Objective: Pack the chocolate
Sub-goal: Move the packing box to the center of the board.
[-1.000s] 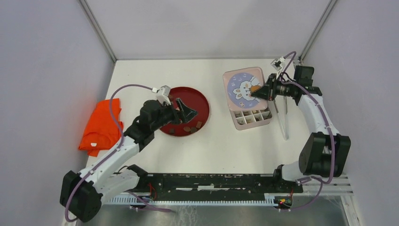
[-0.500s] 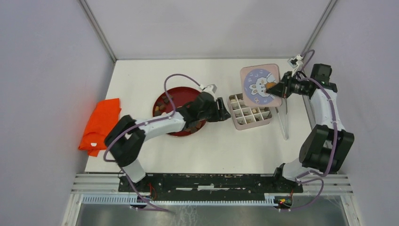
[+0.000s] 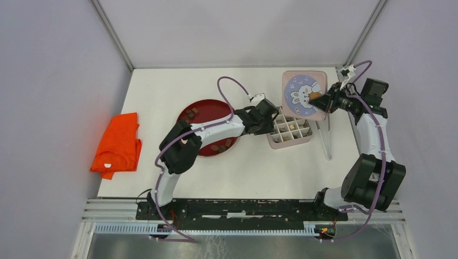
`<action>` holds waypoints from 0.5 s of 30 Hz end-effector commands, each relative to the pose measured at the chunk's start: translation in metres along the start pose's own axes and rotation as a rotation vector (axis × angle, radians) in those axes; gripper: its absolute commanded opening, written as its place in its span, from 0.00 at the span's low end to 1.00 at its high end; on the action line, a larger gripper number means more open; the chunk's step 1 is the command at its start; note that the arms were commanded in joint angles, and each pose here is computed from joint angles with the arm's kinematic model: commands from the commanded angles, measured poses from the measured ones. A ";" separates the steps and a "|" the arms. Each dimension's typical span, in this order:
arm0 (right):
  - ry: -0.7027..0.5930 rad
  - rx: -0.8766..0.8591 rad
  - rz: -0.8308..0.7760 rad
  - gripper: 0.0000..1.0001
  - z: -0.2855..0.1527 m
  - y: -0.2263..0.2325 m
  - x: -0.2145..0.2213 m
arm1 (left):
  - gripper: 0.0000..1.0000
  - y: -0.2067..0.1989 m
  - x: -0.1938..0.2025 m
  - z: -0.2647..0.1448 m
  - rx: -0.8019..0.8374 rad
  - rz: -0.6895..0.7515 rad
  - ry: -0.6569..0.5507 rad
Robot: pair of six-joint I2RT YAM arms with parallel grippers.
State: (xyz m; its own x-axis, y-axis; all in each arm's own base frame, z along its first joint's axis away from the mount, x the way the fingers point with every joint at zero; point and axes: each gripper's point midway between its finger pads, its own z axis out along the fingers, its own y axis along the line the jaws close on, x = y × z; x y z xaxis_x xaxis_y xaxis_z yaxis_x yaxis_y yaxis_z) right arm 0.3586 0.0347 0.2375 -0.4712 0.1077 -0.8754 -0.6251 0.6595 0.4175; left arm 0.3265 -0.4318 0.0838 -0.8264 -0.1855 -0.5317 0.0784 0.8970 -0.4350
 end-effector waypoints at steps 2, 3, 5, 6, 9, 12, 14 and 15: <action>-0.028 -0.042 -0.032 0.00 -0.002 0.004 -0.005 | 0.44 0.001 -0.003 0.011 -0.080 -0.031 -0.005; -0.029 -0.043 -0.031 0.00 -0.002 0.004 -0.005 | 0.43 0.000 -0.003 0.013 -0.079 -0.029 -0.004; -0.031 -0.042 -0.033 0.00 -0.003 0.003 -0.005 | 0.42 0.000 -0.003 0.015 -0.088 -0.025 0.000; -0.031 -0.043 -0.033 0.00 -0.004 0.004 -0.006 | 0.40 0.002 -0.001 0.016 -0.098 -0.019 0.006; -0.031 -0.046 -0.032 0.00 -0.004 0.004 -0.005 | 0.32 0.007 0.001 0.017 -0.118 0.002 0.016; -0.031 -0.065 -0.034 0.00 -0.004 0.007 -0.005 | 0.18 0.011 0.003 0.015 -0.132 0.030 0.023; -0.029 -0.075 -0.043 0.00 -0.005 0.011 -0.004 | 0.13 0.013 0.002 0.010 -0.138 0.051 0.027; -0.024 -0.075 -0.049 0.00 -0.006 0.012 -0.003 | 0.12 0.014 0.000 0.007 -0.142 0.062 0.026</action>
State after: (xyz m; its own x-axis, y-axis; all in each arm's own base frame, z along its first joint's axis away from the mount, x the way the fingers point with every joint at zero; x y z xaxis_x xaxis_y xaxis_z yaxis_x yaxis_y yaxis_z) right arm 0.3539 0.0342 0.2359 -0.4718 0.1185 -0.8737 -0.6377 0.6385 0.4310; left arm 0.3302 -0.4310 0.0618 -0.8499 -0.1599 -0.5022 0.0302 0.9365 -0.3494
